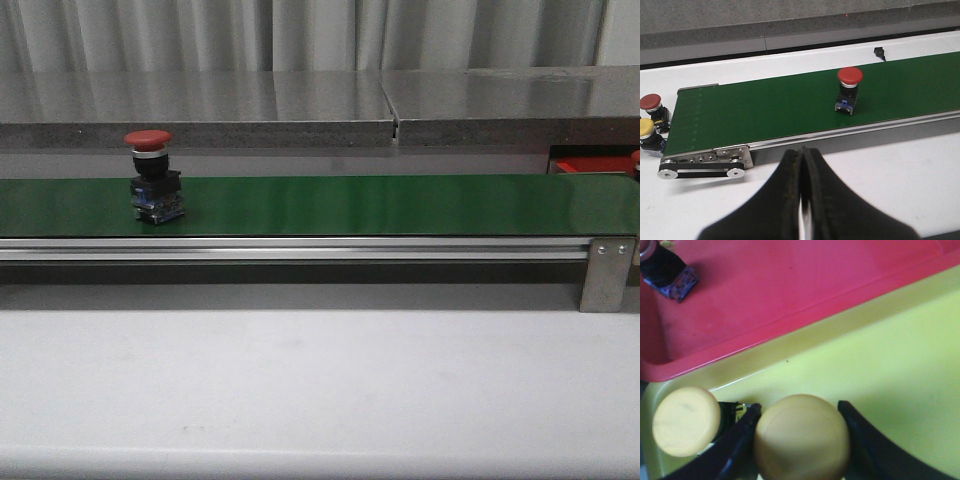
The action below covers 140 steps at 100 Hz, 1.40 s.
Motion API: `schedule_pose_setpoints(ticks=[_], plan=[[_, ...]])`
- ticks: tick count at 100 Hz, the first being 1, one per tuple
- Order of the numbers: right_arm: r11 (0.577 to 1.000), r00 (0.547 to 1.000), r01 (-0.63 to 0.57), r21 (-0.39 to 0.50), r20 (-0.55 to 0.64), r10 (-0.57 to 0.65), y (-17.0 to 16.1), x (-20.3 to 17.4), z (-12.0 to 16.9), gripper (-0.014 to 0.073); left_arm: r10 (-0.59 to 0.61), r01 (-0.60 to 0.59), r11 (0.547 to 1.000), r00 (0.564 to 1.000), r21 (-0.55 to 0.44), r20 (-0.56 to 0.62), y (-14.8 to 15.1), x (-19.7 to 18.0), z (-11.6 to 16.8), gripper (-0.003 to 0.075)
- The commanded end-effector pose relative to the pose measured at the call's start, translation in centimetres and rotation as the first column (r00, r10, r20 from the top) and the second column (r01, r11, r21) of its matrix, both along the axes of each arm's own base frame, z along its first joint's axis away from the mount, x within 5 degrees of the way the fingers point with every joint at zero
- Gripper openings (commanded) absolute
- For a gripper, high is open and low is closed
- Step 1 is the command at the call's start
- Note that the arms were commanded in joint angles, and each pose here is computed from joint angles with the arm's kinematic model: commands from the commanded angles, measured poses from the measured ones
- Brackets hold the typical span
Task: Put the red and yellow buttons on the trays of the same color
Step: 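Carry the yellow button to the yellow tray and release it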
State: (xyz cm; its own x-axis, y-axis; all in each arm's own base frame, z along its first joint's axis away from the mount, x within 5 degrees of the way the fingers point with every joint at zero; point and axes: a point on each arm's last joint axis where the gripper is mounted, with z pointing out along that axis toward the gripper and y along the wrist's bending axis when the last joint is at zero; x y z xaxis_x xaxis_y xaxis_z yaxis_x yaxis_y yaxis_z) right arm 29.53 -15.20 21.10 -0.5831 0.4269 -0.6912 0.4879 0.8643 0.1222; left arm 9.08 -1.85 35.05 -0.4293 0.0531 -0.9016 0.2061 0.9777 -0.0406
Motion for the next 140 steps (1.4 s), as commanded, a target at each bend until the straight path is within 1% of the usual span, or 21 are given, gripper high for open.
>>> schedule_pose_setpoints(ticks=[1,39,63,70,75,80,82,87,92,97,101,113,140], plan=[[0.996,0.993,0.048,-0.068,0.108,-0.041,-1.0,0.6,1.8,-0.0004,0.011,-0.008,0.999,0.996,-0.033,0.088,0.0,0.2,1.4,-0.002],[0.999,0.997,0.029,-0.039,0.076,-0.026,-2.6,4.0,0.7,-0.0004,0.011,-0.008,0.999,0.996,-0.033,0.088,0.0,0.2,1.4,-0.002],[0.999,0.998,0.025,-0.021,0.054,-0.024,-2.9,4.7,-0.3,0.0004,0.011,-0.008,0.999,0.996,-0.033,0.088,0.0,0.2,1.4,-0.002],[1.0,0.999,0.023,-0.011,0.044,-0.022,-2.9,4.7,-0.5,0.0048,0.011,-0.008,0.999,0.996,-0.033,0.088,0.0,0.2,1.4,-0.002],[1.0,0.999,0.022,-0.01,0.043,-0.022,-2.9,4.7,-0.5,0.0114,0.011,-0.008,0.999,0.996,-0.033,0.088,0.0,0.2,1.4,-0.002],[1.0,0.999,0.022,-0.01,0.043,-0.022,-2.9,4.7,-0.5,0.0229,0.011,-0.008,0.999,0.996,-0.033,0.088,0.0,0.2,1.4,-0.002],[1.0,0.999,0.022,-0.01,0.043,-0.022,-2.9,4.7,-0.5,0.0262,0.011,-0.008,0.999,0.996,-0.033,0.088,0.0,0.2,1.4,-0.002],[1.0,0.999,0.022,-0.01,0.043,-0.022,-2.9,4.7,-0.5,0.0394,0.011,-0.008,0.999,0.996,-0.033,0.088,0.0,0.2,1.4,-0.002],[1.0,0.999,0.022,-0.009,0.042,-0.021,-2.8,4.7,-0.5,0.0489,0.011,-0.008,0.999,0.996,-0.033,0.088,0.0,0.2,1.4,-0.002],[1.0,0.999,0.02,-0.006,0.038,-0.02,-2.8,4.7,-0.6,0.0546,0.011,-0.008,0.999,0.996,-0.033,0.088,0.0,0.2,1.4,-0.002],[1.0,0.999,0.018,-0.004,0.037,-0.018,-2.8,4.7,-0.5,0.0563,0.011,-0.008,0.999,0.996,-0.033,0.088,0.0,0.2,1.4,-0.002],[1.0,0.999,0.017,-0.008,0.047,-0.016,-2.7,4.5,0.1,0.0563,0.011,-0.008,0.999,0.996,-0.033,0.088,0.0,0.2,1.4,-0.002],[0.999,0.994,0.008,-0.044,0.11,-0.003,-1.9,3.3,3.5,0.0563,0.011,-0.008,0.999,0.996,-0.033,0.088,0.0,0.2,1.4,-0.002]])
